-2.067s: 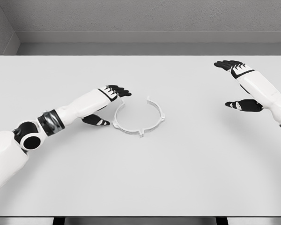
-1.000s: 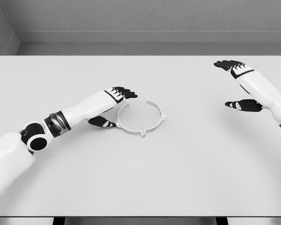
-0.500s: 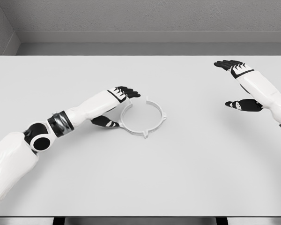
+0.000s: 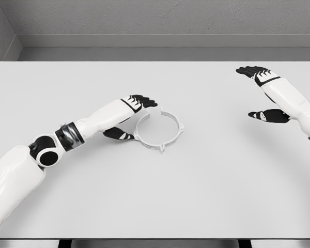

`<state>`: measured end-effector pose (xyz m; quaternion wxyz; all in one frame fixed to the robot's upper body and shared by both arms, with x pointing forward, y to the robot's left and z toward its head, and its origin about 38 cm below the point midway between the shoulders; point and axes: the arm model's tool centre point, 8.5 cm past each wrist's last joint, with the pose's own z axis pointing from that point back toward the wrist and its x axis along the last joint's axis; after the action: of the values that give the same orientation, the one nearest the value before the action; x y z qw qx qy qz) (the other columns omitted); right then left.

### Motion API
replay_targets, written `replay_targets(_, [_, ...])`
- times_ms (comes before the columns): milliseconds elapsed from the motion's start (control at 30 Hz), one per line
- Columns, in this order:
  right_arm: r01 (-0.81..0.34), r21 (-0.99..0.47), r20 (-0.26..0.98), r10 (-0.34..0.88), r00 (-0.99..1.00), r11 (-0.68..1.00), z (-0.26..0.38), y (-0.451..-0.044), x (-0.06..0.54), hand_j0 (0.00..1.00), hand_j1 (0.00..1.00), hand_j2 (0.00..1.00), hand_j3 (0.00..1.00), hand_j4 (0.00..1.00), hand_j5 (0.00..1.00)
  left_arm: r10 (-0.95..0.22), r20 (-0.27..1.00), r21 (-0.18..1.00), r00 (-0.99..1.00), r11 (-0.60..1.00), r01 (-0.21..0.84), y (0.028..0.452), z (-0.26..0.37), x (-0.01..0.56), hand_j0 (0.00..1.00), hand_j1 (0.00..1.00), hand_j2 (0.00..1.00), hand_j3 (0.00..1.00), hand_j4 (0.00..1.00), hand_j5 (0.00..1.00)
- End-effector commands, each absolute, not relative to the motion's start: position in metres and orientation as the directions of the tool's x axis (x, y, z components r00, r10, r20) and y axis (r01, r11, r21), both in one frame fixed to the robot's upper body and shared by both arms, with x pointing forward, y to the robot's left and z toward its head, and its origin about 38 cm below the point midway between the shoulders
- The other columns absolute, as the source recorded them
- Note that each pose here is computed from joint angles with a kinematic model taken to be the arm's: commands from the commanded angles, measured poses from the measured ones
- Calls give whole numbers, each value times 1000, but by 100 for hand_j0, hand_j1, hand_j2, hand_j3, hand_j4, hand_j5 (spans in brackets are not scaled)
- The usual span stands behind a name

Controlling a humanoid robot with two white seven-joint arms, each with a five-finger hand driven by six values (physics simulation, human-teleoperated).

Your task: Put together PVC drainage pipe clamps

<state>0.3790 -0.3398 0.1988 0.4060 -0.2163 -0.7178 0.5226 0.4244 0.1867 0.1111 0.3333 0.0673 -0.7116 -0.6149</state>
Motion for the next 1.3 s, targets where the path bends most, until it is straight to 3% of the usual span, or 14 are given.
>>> replay_targets(0, [-113, -923, 362, 732, -577, 368, 199, -340, 379, 100, 100, 100, 100, 100, 100, -502, 400, 916, -767, 246, 317, 186, 111, 424, 100, 100, 100, 100, 100, 100])
replay_targets(1267, [-113, -923, 362, 732, -577, 368, 199, -340, 379, 100, 100, 100, 100, 100, 100, -476, 406, 913, -780, 253, 321, 178, 112, 415, 100, 100, 100, 100, 100, 100])
